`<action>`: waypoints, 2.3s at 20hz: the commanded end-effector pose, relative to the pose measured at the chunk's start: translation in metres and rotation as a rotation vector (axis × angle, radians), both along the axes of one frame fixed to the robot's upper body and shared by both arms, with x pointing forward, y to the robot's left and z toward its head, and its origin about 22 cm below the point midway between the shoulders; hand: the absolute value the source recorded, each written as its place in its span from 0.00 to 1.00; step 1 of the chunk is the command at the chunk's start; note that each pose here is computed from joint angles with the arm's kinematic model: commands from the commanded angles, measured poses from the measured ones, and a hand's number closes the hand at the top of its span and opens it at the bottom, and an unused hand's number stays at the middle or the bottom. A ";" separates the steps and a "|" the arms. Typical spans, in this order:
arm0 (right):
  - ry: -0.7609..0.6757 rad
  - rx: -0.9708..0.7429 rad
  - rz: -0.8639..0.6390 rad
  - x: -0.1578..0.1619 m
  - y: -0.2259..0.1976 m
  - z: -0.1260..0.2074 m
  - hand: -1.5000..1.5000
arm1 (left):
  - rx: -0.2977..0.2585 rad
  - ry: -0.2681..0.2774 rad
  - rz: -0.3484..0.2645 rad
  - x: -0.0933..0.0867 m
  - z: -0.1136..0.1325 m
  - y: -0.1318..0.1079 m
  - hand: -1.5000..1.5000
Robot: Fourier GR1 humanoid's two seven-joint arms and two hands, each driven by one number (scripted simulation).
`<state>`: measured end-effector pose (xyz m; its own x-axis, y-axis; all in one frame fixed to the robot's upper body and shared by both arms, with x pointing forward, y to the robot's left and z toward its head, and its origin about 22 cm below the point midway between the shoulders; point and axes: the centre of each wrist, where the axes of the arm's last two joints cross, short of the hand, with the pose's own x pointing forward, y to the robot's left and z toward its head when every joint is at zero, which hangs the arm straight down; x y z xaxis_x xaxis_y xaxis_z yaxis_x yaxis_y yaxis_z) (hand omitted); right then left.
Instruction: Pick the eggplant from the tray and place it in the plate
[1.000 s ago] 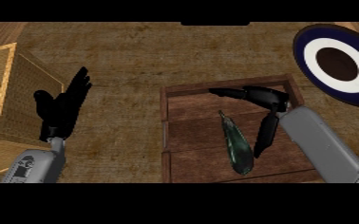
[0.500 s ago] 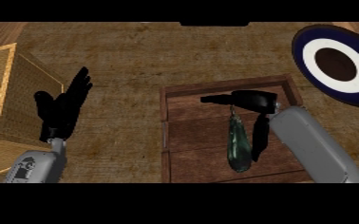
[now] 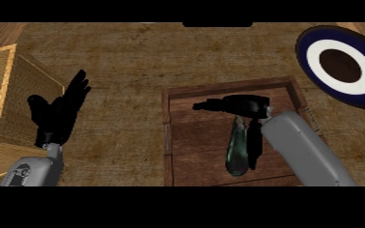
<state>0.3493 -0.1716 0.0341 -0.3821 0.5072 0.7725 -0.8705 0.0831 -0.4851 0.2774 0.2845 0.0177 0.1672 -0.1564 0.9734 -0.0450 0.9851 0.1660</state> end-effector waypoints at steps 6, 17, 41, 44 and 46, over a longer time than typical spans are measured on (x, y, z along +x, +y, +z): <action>0.003 -0.045 0.058 0.000 0.031 -0.017 0.00 | 0.020 -0.016 0.008 0.015 0.019 0.015 0.50; 0.016 0.041 0.197 -0.033 0.042 -0.026 1.00 | -0.005 -0.018 0.004 0.004 0.010 0.004 0.50; -0.992 0.007 -1.455 0.033 -0.097 0.162 1.00 | 0.011 0.001 0.006 -0.001 0.013 0.012 0.50; -0.969 0.008 -1.586 0.030 -0.115 0.159 1.00 | 0.004 0.003 0.015 -0.009 0.003 0.004 0.50; -0.897 0.061 -1.645 0.034 -0.135 0.156 1.00 | 0.005 -0.006 -0.001 0.012 0.008 0.005 0.50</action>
